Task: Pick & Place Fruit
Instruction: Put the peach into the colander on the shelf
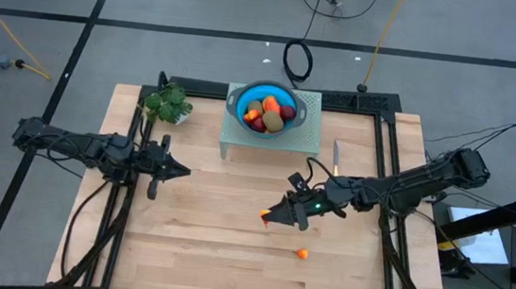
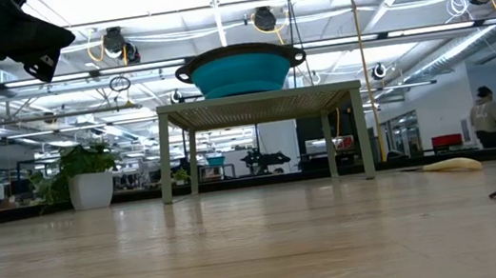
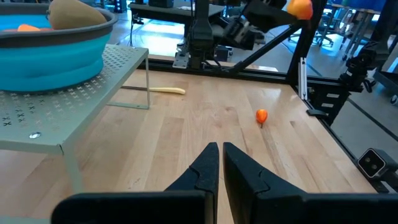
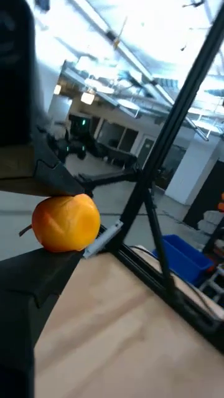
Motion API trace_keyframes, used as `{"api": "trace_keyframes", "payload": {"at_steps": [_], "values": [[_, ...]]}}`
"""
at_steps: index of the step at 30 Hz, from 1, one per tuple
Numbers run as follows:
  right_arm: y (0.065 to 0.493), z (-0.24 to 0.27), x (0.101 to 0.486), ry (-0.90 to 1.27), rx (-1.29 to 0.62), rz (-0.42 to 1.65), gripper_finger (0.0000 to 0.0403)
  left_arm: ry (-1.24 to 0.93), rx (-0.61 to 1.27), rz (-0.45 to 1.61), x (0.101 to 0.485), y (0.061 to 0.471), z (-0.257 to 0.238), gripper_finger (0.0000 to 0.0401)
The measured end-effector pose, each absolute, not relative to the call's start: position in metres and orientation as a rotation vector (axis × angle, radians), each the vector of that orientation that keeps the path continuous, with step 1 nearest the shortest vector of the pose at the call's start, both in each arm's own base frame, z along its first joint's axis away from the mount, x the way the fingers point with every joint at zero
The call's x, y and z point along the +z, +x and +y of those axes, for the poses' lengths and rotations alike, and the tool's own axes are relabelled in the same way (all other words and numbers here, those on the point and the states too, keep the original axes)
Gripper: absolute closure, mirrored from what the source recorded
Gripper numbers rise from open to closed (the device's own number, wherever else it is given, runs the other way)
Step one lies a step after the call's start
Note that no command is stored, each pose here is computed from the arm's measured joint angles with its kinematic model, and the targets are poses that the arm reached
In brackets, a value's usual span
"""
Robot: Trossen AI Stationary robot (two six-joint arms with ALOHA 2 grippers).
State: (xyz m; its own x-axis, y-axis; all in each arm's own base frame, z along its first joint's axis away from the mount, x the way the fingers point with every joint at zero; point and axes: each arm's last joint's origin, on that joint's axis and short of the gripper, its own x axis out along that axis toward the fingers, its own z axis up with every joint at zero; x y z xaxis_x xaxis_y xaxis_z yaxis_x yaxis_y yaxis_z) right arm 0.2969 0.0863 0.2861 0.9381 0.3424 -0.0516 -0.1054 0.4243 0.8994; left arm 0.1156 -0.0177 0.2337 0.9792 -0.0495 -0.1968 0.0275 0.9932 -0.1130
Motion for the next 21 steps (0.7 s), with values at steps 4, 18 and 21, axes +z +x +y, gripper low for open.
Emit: {"api": "trace_keyframes", "payload": {"at_steps": [4,18,21], "values": [[0.299,0.08,0.286,0.964,0.277,0.208,0.0285,-0.11,-0.039,0.2,0.234,0.116,-0.018,0.038],[0.304,0.057,0.288,0.438,0.242,0.086,0.0285,-0.108,-0.038,0.21,0.233,0.117,-0.018,0.038],[0.305,0.049,0.29,0.359,0.222,0.046,0.0285,-0.108,-0.037,0.215,0.232,0.118,-0.018,0.038]]}}
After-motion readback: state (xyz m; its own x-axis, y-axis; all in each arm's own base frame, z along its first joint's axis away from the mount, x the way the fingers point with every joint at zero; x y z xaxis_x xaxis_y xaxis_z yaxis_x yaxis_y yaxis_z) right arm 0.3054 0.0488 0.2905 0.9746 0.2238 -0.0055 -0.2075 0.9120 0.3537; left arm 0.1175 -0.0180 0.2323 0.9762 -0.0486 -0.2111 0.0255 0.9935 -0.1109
